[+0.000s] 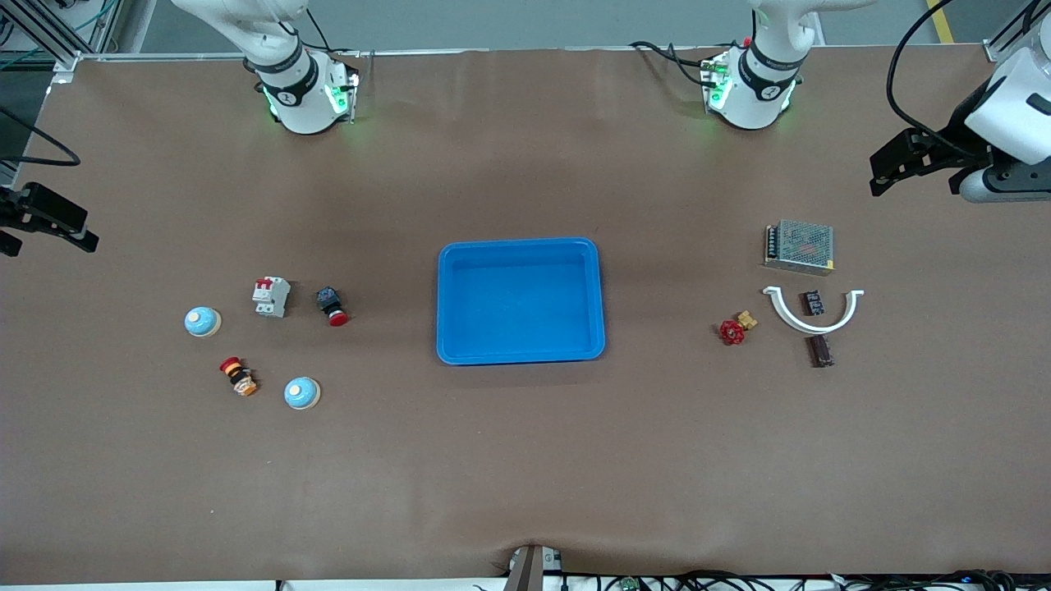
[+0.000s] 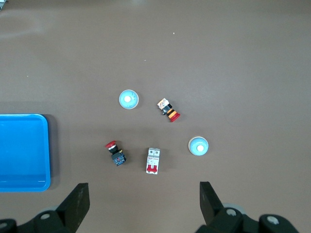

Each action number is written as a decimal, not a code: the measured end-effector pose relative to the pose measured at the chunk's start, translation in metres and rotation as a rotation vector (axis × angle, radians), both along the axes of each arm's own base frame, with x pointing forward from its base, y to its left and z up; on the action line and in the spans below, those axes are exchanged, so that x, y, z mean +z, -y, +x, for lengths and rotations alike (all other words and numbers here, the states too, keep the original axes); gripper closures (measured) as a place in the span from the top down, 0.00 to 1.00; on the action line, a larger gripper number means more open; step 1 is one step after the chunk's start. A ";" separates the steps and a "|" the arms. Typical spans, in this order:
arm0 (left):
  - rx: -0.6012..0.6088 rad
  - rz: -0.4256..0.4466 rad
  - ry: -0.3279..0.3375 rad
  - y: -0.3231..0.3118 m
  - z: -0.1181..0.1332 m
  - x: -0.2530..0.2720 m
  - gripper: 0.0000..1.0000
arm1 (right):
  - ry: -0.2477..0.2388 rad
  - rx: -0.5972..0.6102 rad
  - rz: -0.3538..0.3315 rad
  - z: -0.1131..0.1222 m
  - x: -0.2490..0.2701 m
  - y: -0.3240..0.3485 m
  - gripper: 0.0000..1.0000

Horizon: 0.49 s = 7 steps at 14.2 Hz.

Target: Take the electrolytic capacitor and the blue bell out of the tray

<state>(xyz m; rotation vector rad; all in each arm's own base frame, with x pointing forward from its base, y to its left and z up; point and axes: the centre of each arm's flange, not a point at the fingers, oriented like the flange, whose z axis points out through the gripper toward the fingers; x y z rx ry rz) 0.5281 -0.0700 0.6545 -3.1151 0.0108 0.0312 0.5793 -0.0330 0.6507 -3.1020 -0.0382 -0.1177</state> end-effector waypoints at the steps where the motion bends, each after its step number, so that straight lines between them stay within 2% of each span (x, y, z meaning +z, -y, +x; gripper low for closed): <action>1: -0.001 0.000 0.000 0.000 0.000 0.000 1.00 | -0.001 0.000 0.000 0.000 -0.001 0.000 1.00; 7: -0.005 0.000 0.000 0.000 0.000 0.000 1.00 | -0.009 0.000 0.001 0.000 -0.004 0.000 1.00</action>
